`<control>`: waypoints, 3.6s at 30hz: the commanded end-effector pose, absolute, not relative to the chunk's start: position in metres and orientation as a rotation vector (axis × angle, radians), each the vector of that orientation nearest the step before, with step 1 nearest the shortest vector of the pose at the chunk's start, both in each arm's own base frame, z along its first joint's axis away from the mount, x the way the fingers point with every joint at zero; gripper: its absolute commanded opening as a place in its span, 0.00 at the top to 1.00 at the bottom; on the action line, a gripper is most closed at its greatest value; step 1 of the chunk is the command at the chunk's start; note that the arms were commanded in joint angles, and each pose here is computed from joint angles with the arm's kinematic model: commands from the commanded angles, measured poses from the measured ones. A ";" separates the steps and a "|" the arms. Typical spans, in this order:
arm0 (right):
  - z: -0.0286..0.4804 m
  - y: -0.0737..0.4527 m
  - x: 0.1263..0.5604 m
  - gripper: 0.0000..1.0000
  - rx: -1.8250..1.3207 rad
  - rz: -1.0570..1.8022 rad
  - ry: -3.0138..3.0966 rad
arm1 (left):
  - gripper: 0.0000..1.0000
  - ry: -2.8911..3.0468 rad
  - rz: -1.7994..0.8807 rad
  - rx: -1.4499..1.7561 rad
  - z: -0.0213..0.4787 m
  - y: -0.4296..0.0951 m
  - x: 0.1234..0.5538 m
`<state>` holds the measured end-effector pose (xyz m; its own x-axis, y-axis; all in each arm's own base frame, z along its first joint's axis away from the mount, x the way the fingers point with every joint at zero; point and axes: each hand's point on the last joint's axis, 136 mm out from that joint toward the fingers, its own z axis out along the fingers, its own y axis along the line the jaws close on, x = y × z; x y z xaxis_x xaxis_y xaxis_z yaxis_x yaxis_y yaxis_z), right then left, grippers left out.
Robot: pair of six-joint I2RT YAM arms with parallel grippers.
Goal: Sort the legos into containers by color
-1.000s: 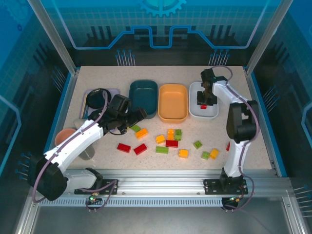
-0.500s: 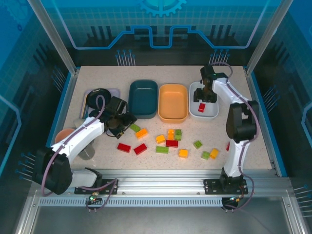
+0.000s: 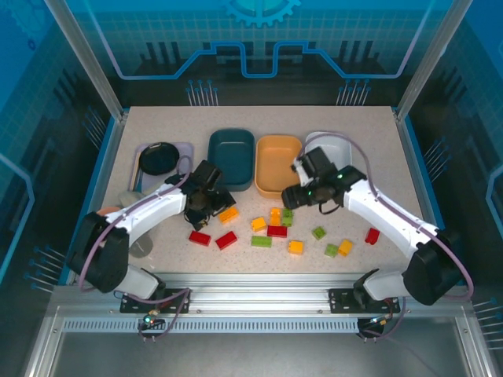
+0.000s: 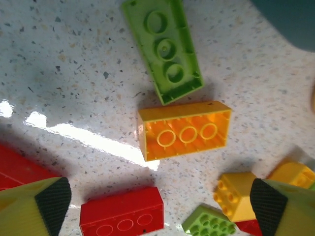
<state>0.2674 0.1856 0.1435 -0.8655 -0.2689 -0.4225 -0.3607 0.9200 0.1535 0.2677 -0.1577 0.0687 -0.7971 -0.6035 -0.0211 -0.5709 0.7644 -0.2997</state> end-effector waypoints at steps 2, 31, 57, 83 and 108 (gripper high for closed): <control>0.149 0.207 0.241 0.18 -0.515 0.446 2.641 | 0.01 2.894 -0.328 -0.899 0.070 -0.173 0.276; 0.156 0.215 0.218 0.11 -0.550 0.545 2.614 | 0.19 2.923 -0.068 -0.895 0.017 -0.184 0.289; 0.215 0.201 0.251 0.15 -0.237 0.660 2.442 | 0.38 2.691 -0.308 -0.700 0.152 -0.180 0.349; 0.112 0.101 0.240 0.28 0.491 0.237 2.789 | 0.06 2.697 -0.349 -0.619 0.124 -0.181 0.487; 0.026 0.108 0.215 0.19 0.552 0.192 3.108 | 0.01 2.577 -0.771 -0.379 0.179 -0.206 0.269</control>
<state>0.2112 0.1040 0.0283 -0.9565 0.2918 0.0057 0.2910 0.9520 0.0951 0.2714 -0.2006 0.1683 -0.8843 -0.3509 -0.3080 -0.1475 0.8359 -0.5287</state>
